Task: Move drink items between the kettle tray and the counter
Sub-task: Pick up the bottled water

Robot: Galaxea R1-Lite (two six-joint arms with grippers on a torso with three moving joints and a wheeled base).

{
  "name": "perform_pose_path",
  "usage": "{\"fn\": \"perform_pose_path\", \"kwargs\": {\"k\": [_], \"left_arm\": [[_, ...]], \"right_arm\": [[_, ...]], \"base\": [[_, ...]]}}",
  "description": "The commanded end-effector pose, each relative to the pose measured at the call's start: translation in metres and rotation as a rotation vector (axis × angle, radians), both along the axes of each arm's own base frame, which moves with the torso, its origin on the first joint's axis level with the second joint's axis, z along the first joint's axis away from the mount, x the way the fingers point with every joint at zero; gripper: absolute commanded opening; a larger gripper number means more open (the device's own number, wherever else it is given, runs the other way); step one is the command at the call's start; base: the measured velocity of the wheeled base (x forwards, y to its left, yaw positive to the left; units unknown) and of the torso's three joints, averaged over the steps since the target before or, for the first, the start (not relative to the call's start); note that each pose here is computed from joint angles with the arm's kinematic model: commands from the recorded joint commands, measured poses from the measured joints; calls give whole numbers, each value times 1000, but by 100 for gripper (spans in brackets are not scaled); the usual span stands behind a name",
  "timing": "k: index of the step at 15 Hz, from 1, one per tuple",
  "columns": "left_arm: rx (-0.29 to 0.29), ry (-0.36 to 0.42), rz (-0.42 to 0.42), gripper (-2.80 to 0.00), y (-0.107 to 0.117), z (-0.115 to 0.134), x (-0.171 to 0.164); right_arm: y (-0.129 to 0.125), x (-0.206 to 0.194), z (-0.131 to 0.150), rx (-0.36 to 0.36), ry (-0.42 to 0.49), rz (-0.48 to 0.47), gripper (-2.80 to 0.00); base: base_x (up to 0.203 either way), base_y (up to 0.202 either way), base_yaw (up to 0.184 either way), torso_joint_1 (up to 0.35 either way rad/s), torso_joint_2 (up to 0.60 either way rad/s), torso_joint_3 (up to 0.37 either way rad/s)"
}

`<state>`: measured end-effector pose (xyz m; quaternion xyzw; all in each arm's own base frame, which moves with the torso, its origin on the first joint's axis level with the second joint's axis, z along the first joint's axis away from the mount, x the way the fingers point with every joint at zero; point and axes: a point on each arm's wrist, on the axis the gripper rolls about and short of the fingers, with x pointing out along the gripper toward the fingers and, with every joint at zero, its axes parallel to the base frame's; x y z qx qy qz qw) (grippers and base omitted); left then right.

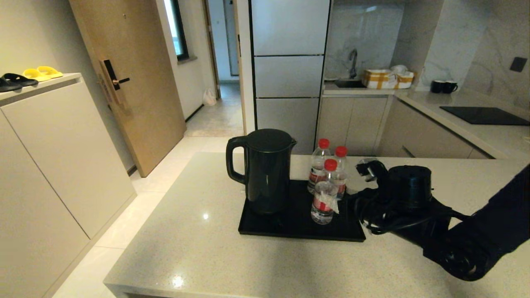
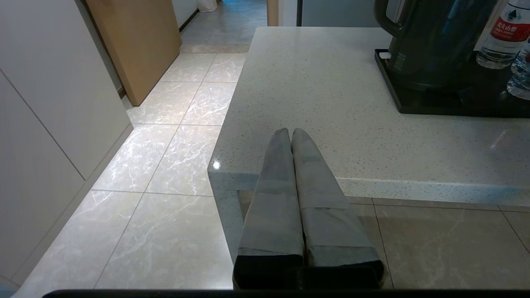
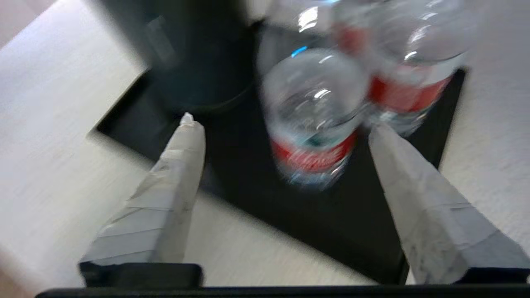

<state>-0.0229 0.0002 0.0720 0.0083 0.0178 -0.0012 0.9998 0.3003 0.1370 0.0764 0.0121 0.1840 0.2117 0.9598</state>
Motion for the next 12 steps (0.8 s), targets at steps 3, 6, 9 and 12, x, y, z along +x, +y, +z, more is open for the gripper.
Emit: {"fn": "perform_pose_path", "kwargs": {"k": [3,6,9,12], "left_arm": [[1,1,0,-280,0,0,0],[0,-2,0,-280,0,0,0],[0,-2,0,-280,0,0,0],[0,-2,0,-280,0,0,0]], "right_arm": [[6,18,-18,-11,8,-13,0],[8,23,-22,-12,12,-11,0],[9,26,-25,-11,10,-12,0],[10,37,-26,-7,-1,-22,0]], "base": [[0,0,0,0,0,0],[0,0,0,0,0,0],[0,0,0,0,0,0],[0,0,0,0,0,0]]}}
